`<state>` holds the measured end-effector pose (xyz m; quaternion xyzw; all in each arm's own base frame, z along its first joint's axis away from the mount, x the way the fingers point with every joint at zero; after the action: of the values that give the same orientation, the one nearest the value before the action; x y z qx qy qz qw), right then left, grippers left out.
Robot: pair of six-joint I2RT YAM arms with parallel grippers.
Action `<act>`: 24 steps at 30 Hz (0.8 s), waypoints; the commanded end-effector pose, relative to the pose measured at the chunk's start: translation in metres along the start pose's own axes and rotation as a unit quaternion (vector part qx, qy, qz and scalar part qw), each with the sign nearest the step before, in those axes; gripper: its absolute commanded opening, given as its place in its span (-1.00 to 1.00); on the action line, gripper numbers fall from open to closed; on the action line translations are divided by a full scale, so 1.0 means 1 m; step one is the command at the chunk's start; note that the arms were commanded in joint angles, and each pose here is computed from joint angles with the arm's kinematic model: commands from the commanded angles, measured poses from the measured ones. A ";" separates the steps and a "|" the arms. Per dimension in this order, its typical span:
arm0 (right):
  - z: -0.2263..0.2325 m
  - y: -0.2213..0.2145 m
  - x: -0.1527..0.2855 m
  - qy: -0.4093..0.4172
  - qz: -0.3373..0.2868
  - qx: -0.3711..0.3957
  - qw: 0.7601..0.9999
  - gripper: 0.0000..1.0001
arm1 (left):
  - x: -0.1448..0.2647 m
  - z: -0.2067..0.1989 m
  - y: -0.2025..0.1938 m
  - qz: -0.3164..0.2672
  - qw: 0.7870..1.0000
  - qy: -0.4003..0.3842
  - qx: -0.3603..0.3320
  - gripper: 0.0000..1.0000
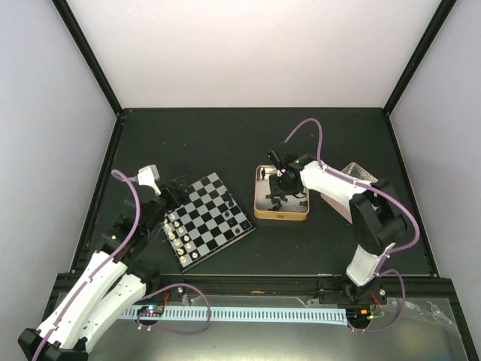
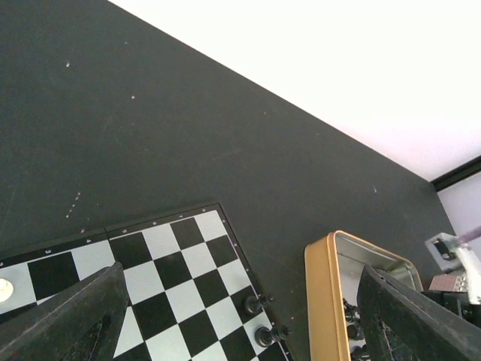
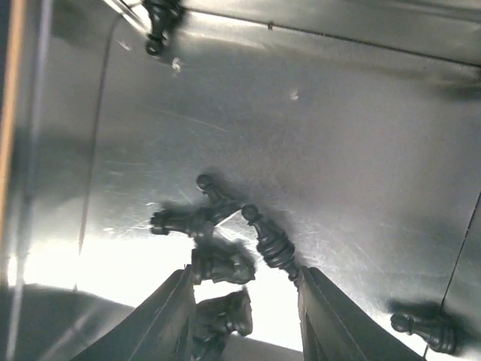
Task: Set up the chess pieces on the board
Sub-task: Pick up the chess piece from the storage box.
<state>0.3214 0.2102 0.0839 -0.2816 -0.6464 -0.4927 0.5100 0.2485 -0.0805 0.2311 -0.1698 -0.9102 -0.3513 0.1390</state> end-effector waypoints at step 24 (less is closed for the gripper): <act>-0.018 -0.014 -0.055 -0.035 0.058 0.069 0.995 -0.66 | -0.001 0.000 -0.001 -0.002 1.000 -0.009 0.007 0.69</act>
<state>0.3252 0.1950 0.0281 -0.3087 -0.6761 -0.4000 0.5362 0.2474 -0.0814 0.2258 -0.1740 -0.9098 -0.3497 0.1403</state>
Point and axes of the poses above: each gripper's point midway between its finger pads, its own x axis back along the fingers, its own z axis along the line the jaws close on, y = z × x, the point moved 1 cm from there along x, back along the fingers, and after that the axes turned 14 degrees about x, right-handed, at the moved point
